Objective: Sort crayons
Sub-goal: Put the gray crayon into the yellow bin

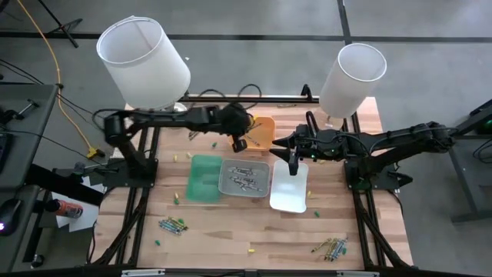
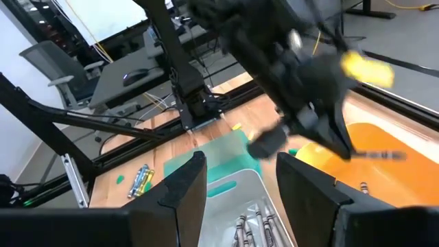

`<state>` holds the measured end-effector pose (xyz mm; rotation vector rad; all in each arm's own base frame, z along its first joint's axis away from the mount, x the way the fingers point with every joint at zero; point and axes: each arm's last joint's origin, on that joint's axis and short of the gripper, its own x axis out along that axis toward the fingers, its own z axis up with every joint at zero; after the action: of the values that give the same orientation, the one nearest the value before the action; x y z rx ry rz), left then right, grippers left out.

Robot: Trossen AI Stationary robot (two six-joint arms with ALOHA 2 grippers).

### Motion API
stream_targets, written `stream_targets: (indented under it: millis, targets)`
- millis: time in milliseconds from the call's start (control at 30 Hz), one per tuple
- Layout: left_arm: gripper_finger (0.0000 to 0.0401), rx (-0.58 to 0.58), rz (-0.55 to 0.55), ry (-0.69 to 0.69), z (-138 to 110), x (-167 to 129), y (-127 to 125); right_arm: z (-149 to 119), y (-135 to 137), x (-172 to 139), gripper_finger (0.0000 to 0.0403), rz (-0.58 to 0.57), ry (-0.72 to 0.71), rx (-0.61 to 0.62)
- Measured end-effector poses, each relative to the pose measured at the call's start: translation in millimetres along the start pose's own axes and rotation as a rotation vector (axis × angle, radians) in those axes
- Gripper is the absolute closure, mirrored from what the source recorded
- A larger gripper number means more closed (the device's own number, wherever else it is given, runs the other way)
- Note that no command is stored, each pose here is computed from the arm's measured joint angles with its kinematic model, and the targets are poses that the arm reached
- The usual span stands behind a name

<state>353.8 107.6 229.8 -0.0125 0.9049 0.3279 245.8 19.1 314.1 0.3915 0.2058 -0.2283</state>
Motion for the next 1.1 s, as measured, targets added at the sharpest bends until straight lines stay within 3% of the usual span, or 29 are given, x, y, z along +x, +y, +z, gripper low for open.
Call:
stream_targets:
  millis: [133, 300, 767, 900, 1100]
  targets:
    - [0.0401, 0.013, -0.002, 0.138, -16, 36, 2, 0, 0, 0, 0.0233, 0.000, 0.000, 0.003]
    - [0.0401, 0.048, 0.005, 0.188, -26, 58, 1, 0, 0, 0, 0.0233, -0.001, 0.002, 0.002]
    - [0.0399, 0.084, 0.003, 0.217, -33, 74, -1, 0, 0, 0, 0.0233, -0.003, 0.002, 0.002]
    - [0.0379, 0.107, 0.029, 0.219, -33, 74, -1, 0, 0, 0, 0.0233, -0.003, 0.002, 0.001]
    - [0.0317, 0.118, 0.068, 0.212, -29, 69, 0, 0, 0, 0, 0.0233, -0.002, 0.002, -0.001]
